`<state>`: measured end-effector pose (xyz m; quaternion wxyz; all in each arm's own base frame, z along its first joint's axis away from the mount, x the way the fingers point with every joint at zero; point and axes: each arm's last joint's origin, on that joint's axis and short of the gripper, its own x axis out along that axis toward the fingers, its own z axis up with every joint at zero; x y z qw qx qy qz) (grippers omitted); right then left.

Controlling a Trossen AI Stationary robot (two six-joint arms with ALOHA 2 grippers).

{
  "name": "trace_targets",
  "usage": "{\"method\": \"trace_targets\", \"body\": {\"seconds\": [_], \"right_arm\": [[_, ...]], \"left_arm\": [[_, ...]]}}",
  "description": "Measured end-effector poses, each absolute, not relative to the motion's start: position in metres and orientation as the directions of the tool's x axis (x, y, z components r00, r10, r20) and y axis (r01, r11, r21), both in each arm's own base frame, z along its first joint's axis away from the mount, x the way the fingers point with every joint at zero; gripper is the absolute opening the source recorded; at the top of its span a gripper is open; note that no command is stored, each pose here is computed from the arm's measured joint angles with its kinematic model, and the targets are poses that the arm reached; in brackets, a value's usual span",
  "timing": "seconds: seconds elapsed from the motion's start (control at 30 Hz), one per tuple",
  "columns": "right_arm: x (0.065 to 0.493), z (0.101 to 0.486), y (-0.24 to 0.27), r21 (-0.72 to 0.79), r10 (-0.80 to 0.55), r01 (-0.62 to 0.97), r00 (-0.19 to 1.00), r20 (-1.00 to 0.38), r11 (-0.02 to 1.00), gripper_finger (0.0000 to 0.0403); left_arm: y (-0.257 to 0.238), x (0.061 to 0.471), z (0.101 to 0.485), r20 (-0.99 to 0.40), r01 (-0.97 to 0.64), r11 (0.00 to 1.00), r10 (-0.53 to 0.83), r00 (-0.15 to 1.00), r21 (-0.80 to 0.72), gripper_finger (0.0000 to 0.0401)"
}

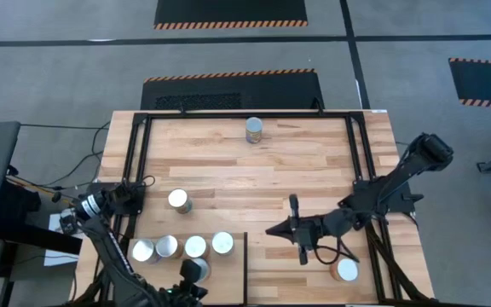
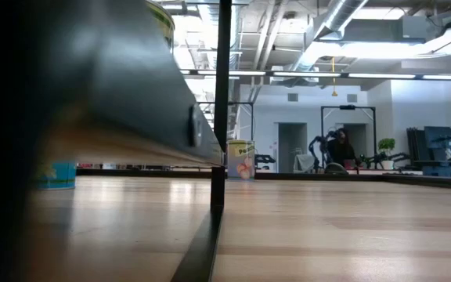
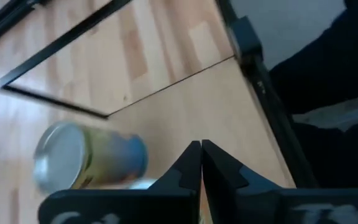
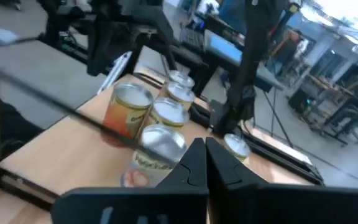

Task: Pick and place cans onto a shelf
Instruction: Put the top canned peaches on the shelf

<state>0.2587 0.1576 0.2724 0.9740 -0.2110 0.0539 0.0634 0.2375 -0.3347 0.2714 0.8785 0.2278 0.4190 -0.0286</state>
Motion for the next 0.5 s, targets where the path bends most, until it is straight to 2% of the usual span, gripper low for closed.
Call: {"method": "trace_targets", "body": {"seconds": [0.2,0.43,0.5], "right_arm": [[0.248,0.249,0.142,-0.349,0.142,-0.141,0.99,-0.025,0.927,0.0003],[0.228,0.263,0.149,-0.324,0.195,-0.175,0.98,0.031,0.93,0.0004],[0.223,0.264,0.152,-0.33,0.16,-0.145,0.987,0.018,0.933,0.0004]], "left_arm": [[-0.328,0.246,0.275,-0.751,0.34,0.886,0.013,0.66,0.314,0.0001],[-0.304,0.256,0.276,-0.658,0.461,0.868,-0.239,0.714,0.185,0.0],[-0.292,0.256,0.275,-0.61,0.486,0.861,-0.305,0.731,0.151,0.0]]}}
